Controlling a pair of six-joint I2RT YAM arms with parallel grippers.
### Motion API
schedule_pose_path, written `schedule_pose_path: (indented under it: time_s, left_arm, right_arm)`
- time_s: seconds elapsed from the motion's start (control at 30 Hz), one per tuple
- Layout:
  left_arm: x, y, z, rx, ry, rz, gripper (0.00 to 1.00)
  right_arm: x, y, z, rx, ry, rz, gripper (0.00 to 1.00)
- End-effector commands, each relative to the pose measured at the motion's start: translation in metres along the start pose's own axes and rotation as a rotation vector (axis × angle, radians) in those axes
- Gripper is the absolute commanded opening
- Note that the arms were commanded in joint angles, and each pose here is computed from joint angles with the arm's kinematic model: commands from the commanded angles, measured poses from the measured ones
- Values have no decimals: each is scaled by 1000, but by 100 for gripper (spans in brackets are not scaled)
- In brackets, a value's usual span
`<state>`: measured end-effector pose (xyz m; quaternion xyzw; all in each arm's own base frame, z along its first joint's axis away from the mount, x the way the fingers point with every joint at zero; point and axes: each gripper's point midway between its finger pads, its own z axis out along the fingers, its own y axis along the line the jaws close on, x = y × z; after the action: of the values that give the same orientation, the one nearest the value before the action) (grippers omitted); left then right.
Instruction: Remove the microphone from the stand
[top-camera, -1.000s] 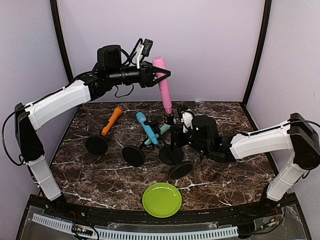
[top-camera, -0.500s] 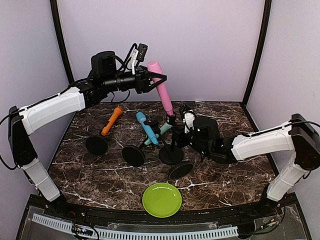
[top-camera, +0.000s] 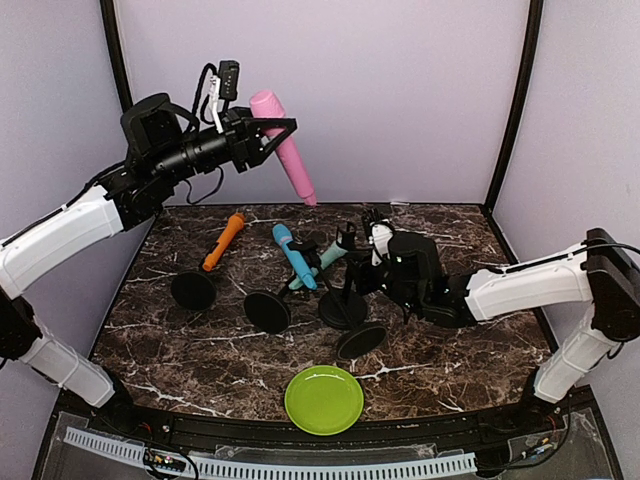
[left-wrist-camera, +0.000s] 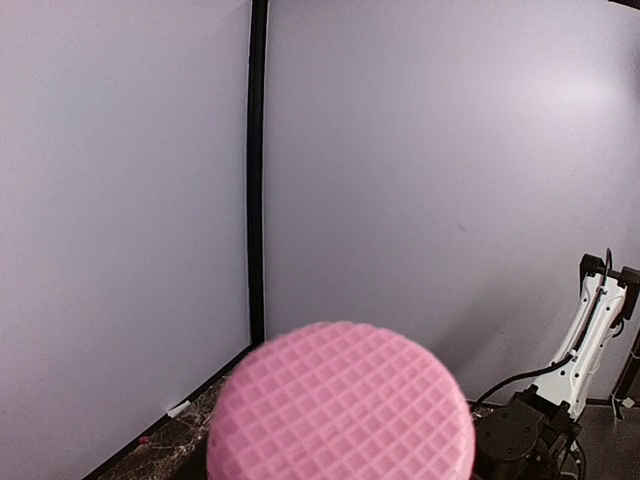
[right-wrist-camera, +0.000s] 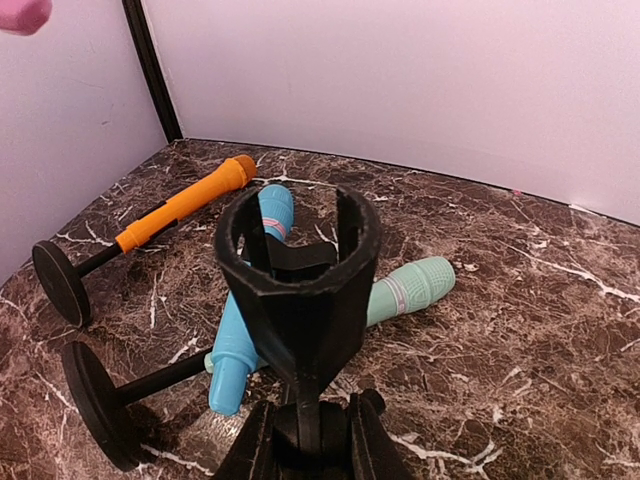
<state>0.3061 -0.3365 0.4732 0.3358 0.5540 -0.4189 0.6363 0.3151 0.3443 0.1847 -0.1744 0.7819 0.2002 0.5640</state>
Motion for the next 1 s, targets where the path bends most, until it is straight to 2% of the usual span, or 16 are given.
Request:
schedule_pose_path:
  time_s: [0.0,0.07,0.1,0.3,0.47,0.6,0.7,0.87,0.97]
  left_arm:
    - [-19,-12,-18,9,-31,-18,0]
    - [-13,-15,-24,11,-11,-37,0]
    - [-10,-15,-25,9,-2,-46,0]
    - [24,-16,-39,-2,85,-116,0]
    - [49,-29,-44,69,157,-180,0]
    - [58,-41,-42,162,172,-217,0]
    - [60,-58,-38,291,170,-249,0]
    - [61,-66,-26,403,164,-305,0]
    - [63,-69,-20,459,178,-329,0]
  right_arm:
    - [37,-18,-5,60,135,-48,0]
    - [32,-13,-6,31,130,-44,2]
    - [29,-10,-6,18,127,-42,6]
    - [6,1,-13,-43,87,-29,40]
    - [-23,7,-31,-108,17,9,68]
    - [-46,13,-48,-187,-38,47,82]
    - [-67,30,-64,-315,-67,67,94]
    - [-96,78,-101,-617,-61,59,98]
    - [-99,94,-113,-721,-42,43,99]
